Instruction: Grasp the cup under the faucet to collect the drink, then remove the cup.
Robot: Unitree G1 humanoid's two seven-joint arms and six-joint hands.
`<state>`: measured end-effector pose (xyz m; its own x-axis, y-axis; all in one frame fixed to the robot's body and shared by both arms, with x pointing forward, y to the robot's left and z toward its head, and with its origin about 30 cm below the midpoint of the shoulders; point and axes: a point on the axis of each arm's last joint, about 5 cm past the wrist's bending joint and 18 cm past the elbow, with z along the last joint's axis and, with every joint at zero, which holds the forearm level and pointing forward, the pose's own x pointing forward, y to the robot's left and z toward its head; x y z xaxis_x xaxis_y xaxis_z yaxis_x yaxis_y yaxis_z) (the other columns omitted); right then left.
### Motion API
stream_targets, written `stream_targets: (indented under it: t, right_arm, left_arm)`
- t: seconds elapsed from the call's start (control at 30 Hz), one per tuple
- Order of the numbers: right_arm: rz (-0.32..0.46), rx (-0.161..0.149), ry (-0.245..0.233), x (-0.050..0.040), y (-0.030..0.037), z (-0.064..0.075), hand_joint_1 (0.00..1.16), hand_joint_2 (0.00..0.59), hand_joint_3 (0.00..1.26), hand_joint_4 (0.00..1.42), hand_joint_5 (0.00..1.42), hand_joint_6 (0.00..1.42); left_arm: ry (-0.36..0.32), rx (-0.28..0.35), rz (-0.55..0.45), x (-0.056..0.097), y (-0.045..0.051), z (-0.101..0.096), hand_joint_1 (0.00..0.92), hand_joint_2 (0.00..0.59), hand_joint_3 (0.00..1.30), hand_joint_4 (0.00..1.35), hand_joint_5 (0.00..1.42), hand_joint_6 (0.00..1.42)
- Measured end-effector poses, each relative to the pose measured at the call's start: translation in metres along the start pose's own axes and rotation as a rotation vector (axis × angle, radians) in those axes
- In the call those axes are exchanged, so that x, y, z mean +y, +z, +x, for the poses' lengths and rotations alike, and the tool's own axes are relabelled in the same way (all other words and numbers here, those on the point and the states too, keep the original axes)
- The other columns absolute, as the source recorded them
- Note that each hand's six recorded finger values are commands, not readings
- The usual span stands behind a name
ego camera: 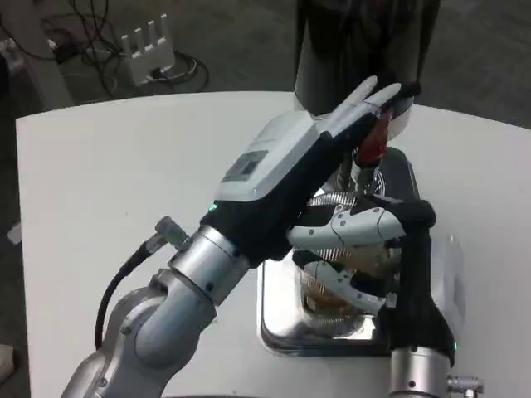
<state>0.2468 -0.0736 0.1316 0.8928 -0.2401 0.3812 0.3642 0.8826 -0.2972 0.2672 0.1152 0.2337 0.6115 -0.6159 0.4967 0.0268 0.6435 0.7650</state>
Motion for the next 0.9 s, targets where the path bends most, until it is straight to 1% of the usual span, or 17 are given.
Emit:
stream_targets:
  t: [0.03, 0.1, 0.2, 0.3, 0.33, 0.4, 0.53, 0.6, 0.63, 0.67, 0.7, 0.73, 0.8, 0.9]
  right_arm:
    - [0.0, -0.001, 0.0, -0.0005, -0.0002, -0.001, 0.93, 0.126, 0.79, 0.92, 1.14, 1.3]
    - [-0.006, -0.007, -0.003, -0.0029, -0.0005, -0.004, 0.94, 0.108, 0.81, 0.94, 1.16, 1.34]
    - [-0.017, -0.011, -0.006, -0.0076, -0.0026, -0.01, 0.94, 0.107, 0.82, 0.95, 1.18, 1.38]
    - [-0.021, -0.009, -0.004, -0.0106, -0.0044, -0.016, 0.94, 0.107, 0.83, 0.95, 1.18, 1.39]
    - [-0.021, -0.009, -0.002, -0.0115, -0.0049, -0.019, 0.93, 0.098, 0.83, 0.95, 1.18, 1.4]
    - [-0.022, -0.01, 0.004, -0.0126, -0.0051, -0.022, 0.93, 0.096, 0.83, 0.95, 1.18, 1.4]
    - [-0.014, -0.006, 0.015, -0.0168, -0.005, -0.032, 0.93, 0.096, 0.83, 0.95, 1.17, 1.41]
    - [-0.005, -0.012, 0.019, -0.0195, -0.004, -0.037, 0.93, 0.098, 0.83, 0.95, 1.17, 1.41]
    - [0.0, -0.012, 0.022, -0.0219, -0.0032, -0.042, 0.93, 0.098, 0.83, 0.95, 1.17, 1.41]
    - [0.002, -0.01, 0.033, -0.0225, -0.0033, -0.045, 0.93, 0.097, 0.83, 0.95, 1.17, 1.41]
    - [0.001, -0.008, 0.036, -0.0227, -0.0034, -0.046, 0.93, 0.097, 0.84, 0.95, 1.17, 1.41]
    - [0.004, -0.01, 0.051, -0.0233, -0.0023, -0.049, 0.93, 0.097, 0.84, 0.95, 1.17, 1.41]
    - [0.01, -0.015, 0.061, -0.0246, -0.0005, -0.053, 0.93, 0.097, 0.84, 0.95, 1.17, 1.41]
    - [0.034, -0.04, 0.088, -0.0274, 0.0059, -0.058, 0.93, 0.096, 0.84, 0.95, 1.17, 1.41]
  left_arm:
    - [0.002, 0.0, -0.006, 0.0, 0.0003, -0.001, 0.0, 0.077, 0.1, 0.0, 0.13, 0.15]
    - [0.013, 0.004, -0.014, 0.0, 0.0015, -0.005, 0.0, 0.072, 0.06, 0.0, 0.09, 0.14]
    - [0.028, 0.019, -0.019, 0.001, 0.0025, -0.012, 0.0, 0.072, 0.0, 0.0, 0.05, 0.12]
    - [0.03, 0.02, -0.023, 0.0, 0.0044, -0.018, 0.0, 0.072, 0.0, 0.0, 0.02, 0.09]
    - [0.034, 0.023, -0.029, -0.001, 0.0052, -0.021, 0.0, 0.072, 0.0, 0.0, 0.0, 0.08]
    - [0.038, 0.029, -0.036, -0.002, 0.0061, -0.026, 0.0, 0.07, 0.0, 0.0, 0.0, 0.04]
    - [0.055, 0.043, -0.066, -0.005, 0.0077, -0.039, 0.0, 0.074, 0.0, 0.0, 0.0, 0.01]
    - [0.093, 0.042, -0.088, -0.01, 0.0114, -0.05, 0.0, 0.074, 0.0, 0.0, 0.0, 0.0]
    - [0.121, 0.048, -0.113, -0.016, 0.0153, -0.062, 0.0, 0.074, 0.0, 0.0, 0.0, 0.0]
    - [0.139, 0.058, -0.125, -0.019, 0.0172, -0.069, 0.0, 0.074, 0.0, 0.0, 0.0, 0.0]
    - [0.144, 0.062, -0.127, -0.019, 0.0178, -0.071, 0.0, 0.073, 0.0, 0.0, 0.0, 0.0]
    - [0.161, 0.074, -0.129, -0.02, 0.0194, -0.08, 0.0, 0.073, 0.0, 0.0, 0.0, 0.0]
    - [0.175, 0.088, -0.128, -0.02, 0.0204, -0.087, 0.0, 0.073, 0.0, 0.0, 0.0, 0.0]
    - [0.176, 0.134, -0.108, -0.017, 0.0185, -0.102, 0.0, 0.073, 0.0, 0.0, 0.0, 0.0]
